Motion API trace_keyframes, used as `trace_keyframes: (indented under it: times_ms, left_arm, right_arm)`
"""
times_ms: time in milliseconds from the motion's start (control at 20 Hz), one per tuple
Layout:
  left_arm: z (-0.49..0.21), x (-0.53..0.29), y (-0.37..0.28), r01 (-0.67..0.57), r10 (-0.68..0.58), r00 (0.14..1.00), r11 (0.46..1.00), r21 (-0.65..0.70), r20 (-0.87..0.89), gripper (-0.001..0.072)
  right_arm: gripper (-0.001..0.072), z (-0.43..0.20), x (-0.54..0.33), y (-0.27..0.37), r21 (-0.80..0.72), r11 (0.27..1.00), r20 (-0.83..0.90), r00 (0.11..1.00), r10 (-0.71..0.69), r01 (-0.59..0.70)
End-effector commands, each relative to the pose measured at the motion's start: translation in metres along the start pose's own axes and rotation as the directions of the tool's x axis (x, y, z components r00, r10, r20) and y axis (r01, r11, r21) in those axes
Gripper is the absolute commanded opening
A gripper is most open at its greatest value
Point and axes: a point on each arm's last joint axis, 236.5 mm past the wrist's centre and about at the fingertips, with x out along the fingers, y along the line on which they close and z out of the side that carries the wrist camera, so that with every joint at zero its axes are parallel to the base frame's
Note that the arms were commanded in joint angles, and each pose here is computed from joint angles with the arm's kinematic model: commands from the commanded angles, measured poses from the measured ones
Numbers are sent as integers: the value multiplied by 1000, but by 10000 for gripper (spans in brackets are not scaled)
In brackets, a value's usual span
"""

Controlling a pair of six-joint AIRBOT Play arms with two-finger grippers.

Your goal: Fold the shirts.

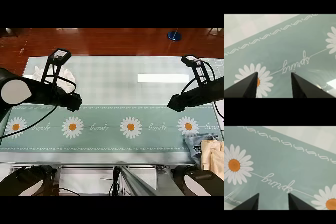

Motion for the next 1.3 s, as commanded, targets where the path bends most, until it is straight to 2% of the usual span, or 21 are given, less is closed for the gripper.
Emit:
trace_keyframes:
  times_ms: [0,450,850,950,1150,1200,1250]
  left_arm:
    - [0,0,0,0,0,1000,1000,1,1,497]
    - [0,0,0,0,0,1000,1000,1,1,497]
    - [10,2,-1,3,-3,999,1000,1,42,497]
    - [25,6,-4,19,-18,995,1000,-5,96,497]
    - [19,11,-15,66,-64,996,998,-25,62,497]
    - [21,13,-8,37,-36,997,999,-16,66,501]
    - [25,15,11,-41,40,996,999,10,78,575]
  right_arm:
    - [411,0,0,0,0,1000,1,1000,0,0]
    - [411,0,0,0,0,1000,2,1000,0,0]
    - [411,18,-1,-4,0,1000,76,997,-18,18]
    - [411,25,-2,-5,1,1000,105,994,-22,22]
    - [411,24,-1,-5,1,1000,101,995,-21,21]
    - [411,24,-2,-5,1,1000,102,995,-21,21]
    - [411,24,-1,-5,1,1000,102,995,-21,21]
